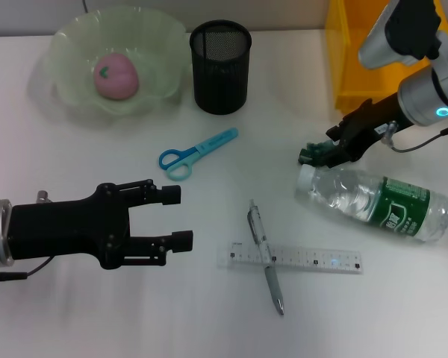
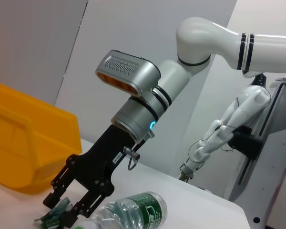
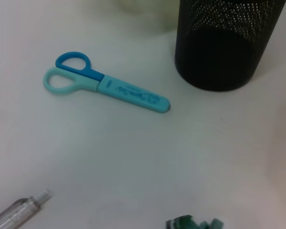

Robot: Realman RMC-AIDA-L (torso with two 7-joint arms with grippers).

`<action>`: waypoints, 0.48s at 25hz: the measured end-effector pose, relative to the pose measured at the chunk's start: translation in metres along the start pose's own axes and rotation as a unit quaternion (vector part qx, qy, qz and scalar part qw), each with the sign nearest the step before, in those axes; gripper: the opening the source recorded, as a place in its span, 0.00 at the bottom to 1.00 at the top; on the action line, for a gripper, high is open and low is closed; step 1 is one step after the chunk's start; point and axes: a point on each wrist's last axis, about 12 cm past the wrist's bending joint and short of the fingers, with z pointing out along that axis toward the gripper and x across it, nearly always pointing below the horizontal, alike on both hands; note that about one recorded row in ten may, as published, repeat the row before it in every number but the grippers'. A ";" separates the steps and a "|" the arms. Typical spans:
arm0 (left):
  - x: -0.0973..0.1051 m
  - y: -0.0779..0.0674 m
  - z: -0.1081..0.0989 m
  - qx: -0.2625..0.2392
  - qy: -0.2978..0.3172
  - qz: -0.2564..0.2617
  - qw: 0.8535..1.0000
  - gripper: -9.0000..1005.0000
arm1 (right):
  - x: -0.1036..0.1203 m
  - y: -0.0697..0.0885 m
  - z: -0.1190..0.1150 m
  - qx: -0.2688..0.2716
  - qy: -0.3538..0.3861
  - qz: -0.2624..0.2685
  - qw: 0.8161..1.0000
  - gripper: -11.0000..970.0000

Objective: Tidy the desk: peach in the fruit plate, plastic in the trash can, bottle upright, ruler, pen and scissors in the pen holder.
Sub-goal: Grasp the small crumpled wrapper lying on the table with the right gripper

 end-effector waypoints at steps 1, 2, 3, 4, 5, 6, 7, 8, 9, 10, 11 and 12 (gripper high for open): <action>0.000 0.000 0.000 0.000 0.000 0.000 1.000 0.83 | 0.000 0.000 0.000 0.000 0.000 0.000 1.000 0.61; -0.001 0.000 0.000 0.001 0.000 0.001 1.000 0.83 | 0.000 0.001 0.001 0.001 0.000 -0.002 1.000 0.60; -0.001 0.000 0.000 0.001 0.000 0.001 1.000 0.83 | -0.001 0.001 0.002 0.002 0.001 -0.004 1.000 0.58; -0.001 0.000 0.000 0.001 -0.001 0.001 1.000 0.83 | -0.001 0.001 0.003 0.004 0.002 -0.006 1.000 0.57; -0.001 0.000 0.000 0.001 -0.002 0.001 1.000 0.83 | -0.001 0.002 0.005 0.007 0.004 -0.008 1.000 0.55; -0.001 0.000 0.000 0.001 -0.002 0.001 1.000 0.83 | -0.001 0.002 0.005 0.007 0.004 -0.008 1.000 0.54; -0.001 0.000 0.000 0.001 -0.002 0.001 1.000 0.83 | -0.001 0.002 0.006 0.007 0.005 -0.008 1.000 0.52; -0.001 0.000 0.000 0.001 -0.002 0.001 1.000 0.83 | -0.001 0.003 0.007 0.007 0.005 -0.007 1.000 0.51; -0.002 0.000 0.000 0.001 -0.002 0.001 1.000 0.83 | -0.002 0.003 0.007 0.007 0.005 -0.007 1.000 0.49; -0.002 0.000 0.000 0.002 -0.002 0.002 1.000 0.83 | -0.002 0.003 0.007 0.007 0.004 -0.007 1.000 0.46; -0.002 0.000 0.000 0.002 -0.002 0.002 1.000 0.83 | -0.002 0.002 0.006 0.008 0.004 -0.007 1.000 0.42; -0.002 0.000 0.000 0.002 -0.002 0.002 1.000 0.83 | -0.002 0.002 0.006 0.009 0.002 -0.006 1.000 0.38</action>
